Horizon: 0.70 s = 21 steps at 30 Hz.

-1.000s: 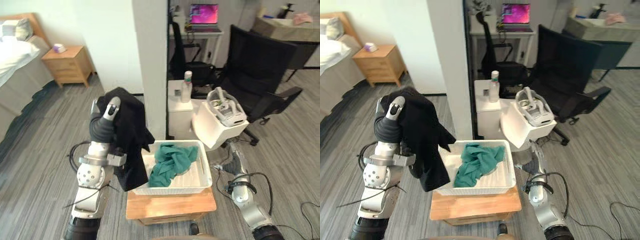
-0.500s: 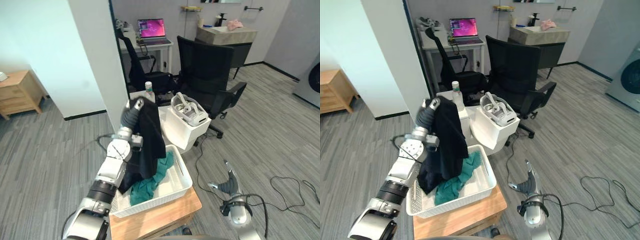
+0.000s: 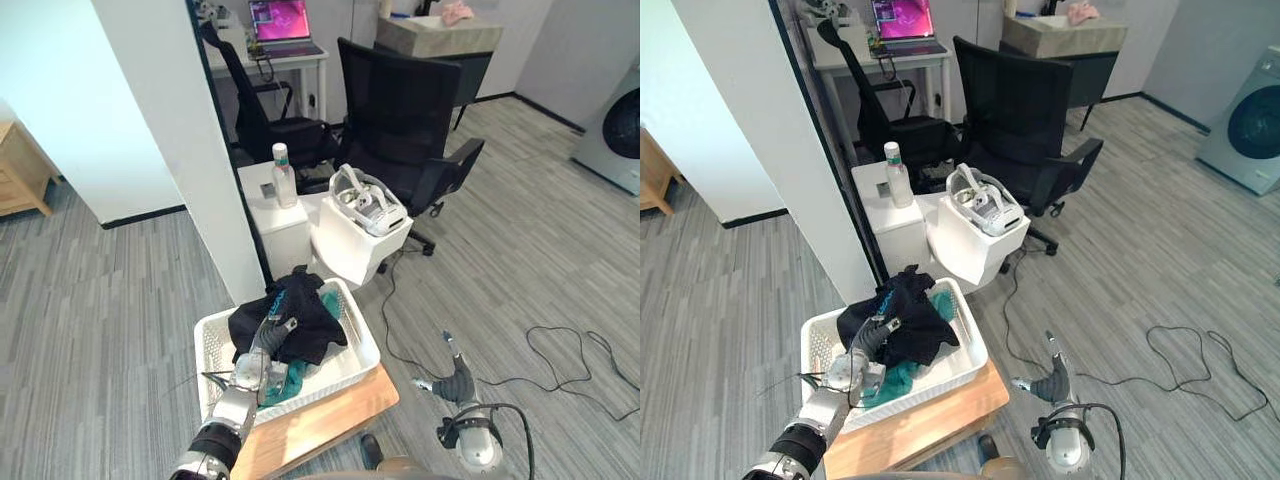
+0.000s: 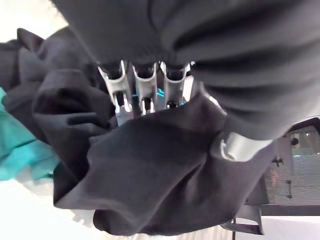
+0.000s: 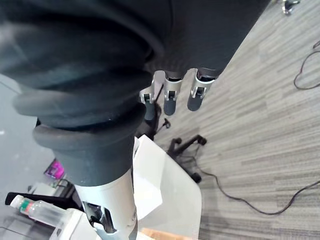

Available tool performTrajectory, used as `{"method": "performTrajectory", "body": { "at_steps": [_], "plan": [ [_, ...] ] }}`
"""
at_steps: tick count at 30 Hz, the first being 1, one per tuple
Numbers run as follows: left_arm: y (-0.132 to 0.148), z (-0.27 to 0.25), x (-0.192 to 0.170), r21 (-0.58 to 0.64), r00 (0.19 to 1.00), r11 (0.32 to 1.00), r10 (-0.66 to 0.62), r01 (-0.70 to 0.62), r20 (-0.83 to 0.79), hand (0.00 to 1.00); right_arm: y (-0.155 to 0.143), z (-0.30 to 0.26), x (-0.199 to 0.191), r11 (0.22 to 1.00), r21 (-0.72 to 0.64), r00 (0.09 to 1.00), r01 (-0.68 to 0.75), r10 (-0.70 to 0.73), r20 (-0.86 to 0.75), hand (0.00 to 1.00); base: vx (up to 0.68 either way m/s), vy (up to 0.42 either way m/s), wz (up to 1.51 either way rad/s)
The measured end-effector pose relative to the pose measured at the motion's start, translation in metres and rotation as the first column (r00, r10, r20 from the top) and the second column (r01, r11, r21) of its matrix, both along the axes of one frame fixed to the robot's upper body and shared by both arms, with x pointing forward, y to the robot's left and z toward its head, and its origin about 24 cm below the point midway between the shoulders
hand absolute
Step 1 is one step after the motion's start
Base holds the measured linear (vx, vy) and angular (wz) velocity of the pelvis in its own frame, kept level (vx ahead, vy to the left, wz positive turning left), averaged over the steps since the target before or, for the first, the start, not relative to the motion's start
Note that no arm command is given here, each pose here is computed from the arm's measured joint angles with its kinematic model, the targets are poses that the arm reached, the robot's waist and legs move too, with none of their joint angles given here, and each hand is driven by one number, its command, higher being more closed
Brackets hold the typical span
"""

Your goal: Tidy the bed and pick cloth on bed and put in laundry

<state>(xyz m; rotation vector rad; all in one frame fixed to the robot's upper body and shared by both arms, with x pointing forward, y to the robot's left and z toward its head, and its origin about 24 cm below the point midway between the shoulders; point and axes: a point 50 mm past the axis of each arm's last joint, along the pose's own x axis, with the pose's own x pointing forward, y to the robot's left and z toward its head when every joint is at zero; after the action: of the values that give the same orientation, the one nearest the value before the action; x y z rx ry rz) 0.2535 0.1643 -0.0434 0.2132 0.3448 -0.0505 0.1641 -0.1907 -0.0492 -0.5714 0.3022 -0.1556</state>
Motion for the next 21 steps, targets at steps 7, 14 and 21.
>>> {"method": "performTrajectory", "body": {
  "at_steps": [7,14,21],
  "plan": [
    [0.044,0.084,0.022,-0.084,0.924,0.996,0.065,-0.035,0.376,0.00,-0.003,0.001,0.000,1.000,0.005,1.000,0.000,0.000,0.009,0.00,-0.06,0.004,0.20],
    [0.062,0.090,0.013,-0.104,0.924,0.991,0.120,-0.087,0.363,0.00,-0.006,-0.012,-0.001,0.990,0.134,0.997,0.053,-0.045,-0.061,0.00,-0.03,0.000,0.21],
    [0.098,0.070,-0.019,-0.110,0.909,0.945,0.325,-0.307,0.261,0.00,-0.028,-0.034,-0.019,0.916,0.254,0.946,0.312,-0.272,-0.178,0.00,-0.05,-0.002,0.05]
  ]
}}
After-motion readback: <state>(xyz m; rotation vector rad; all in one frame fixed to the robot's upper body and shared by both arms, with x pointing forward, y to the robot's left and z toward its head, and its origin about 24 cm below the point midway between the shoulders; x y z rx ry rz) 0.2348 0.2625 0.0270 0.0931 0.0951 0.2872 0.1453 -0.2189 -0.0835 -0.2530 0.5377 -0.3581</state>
